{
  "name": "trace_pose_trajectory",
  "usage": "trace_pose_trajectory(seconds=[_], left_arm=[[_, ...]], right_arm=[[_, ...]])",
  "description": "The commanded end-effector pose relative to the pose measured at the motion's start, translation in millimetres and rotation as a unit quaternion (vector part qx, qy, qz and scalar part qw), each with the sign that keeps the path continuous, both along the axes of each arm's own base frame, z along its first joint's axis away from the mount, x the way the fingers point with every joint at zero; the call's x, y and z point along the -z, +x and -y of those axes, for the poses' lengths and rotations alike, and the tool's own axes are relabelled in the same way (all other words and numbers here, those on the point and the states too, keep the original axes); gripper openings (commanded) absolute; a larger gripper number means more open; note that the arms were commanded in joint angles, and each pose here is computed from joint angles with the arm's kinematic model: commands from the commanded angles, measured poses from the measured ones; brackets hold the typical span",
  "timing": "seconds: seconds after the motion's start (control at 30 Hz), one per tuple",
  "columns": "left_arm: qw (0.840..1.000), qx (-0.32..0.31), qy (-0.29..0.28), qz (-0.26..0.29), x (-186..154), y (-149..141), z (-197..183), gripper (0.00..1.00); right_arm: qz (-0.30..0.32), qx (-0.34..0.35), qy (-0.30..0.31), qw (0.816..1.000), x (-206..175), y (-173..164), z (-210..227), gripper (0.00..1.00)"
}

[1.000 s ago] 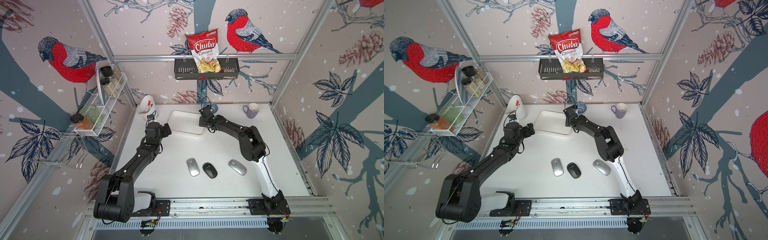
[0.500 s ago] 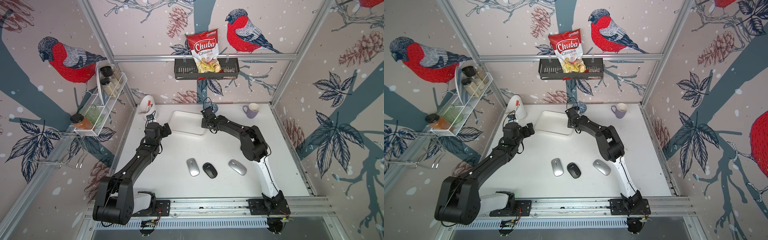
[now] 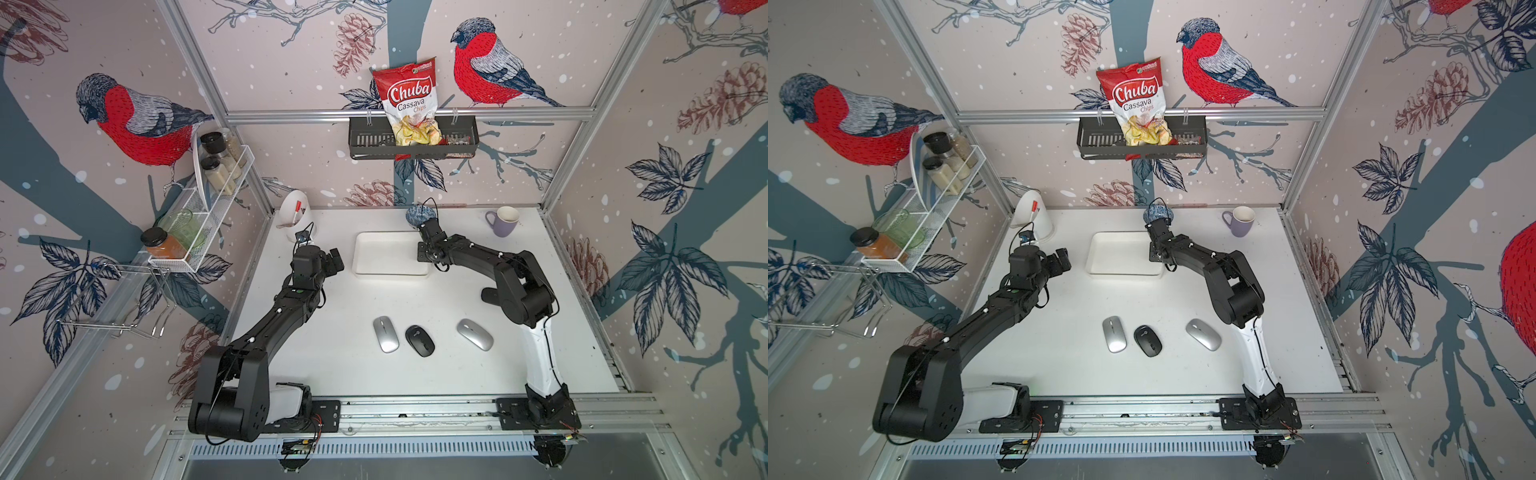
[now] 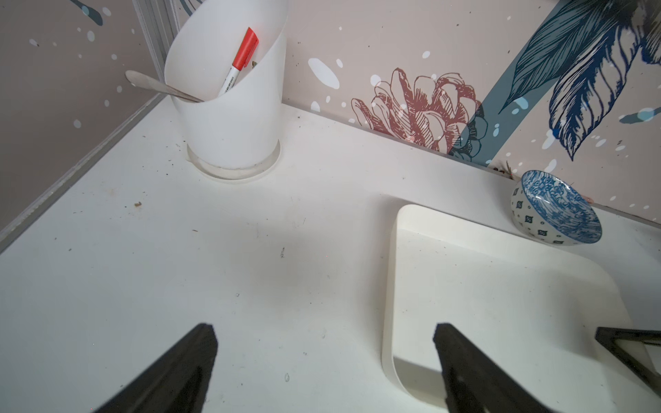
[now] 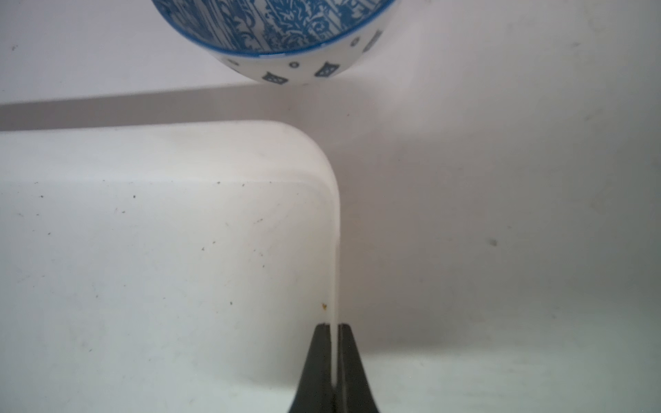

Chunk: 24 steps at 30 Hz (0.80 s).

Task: Put the mouse in the storage box
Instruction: Move the storage box to the center of the board.

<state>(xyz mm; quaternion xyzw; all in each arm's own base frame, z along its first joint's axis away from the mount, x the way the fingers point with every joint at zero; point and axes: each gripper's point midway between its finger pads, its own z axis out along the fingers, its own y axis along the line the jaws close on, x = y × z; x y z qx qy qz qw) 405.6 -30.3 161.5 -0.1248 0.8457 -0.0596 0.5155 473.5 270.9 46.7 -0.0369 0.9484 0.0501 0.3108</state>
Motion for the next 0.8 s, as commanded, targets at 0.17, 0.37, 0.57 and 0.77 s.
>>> trace_pose_trajectory(seconds=[0.17, 0.37, 0.57, 0.77], left_arm=[[0.998, 0.046, -0.028, -0.010, 5, 11, 22, 0.97], [0.997, 0.067, -0.023, -0.007, 14, 5, 33, 0.97], [0.996, 0.087, -0.005, -0.001, 22, -4, 39, 0.97], [0.995, 0.097, -0.010, 0.000, 33, -12, 41, 0.97]], right_arm=[[0.012, 0.015, -0.021, 1.000, -14, -18, 54, 0.00], [0.014, -0.023, -0.034, 0.999, -10, -42, 70, 0.00], [0.013, -0.053, -0.065, 0.996, 2, -61, 82, 0.00], [0.010, -0.022, -0.063, 0.998, 6, -61, 99, 0.00]])
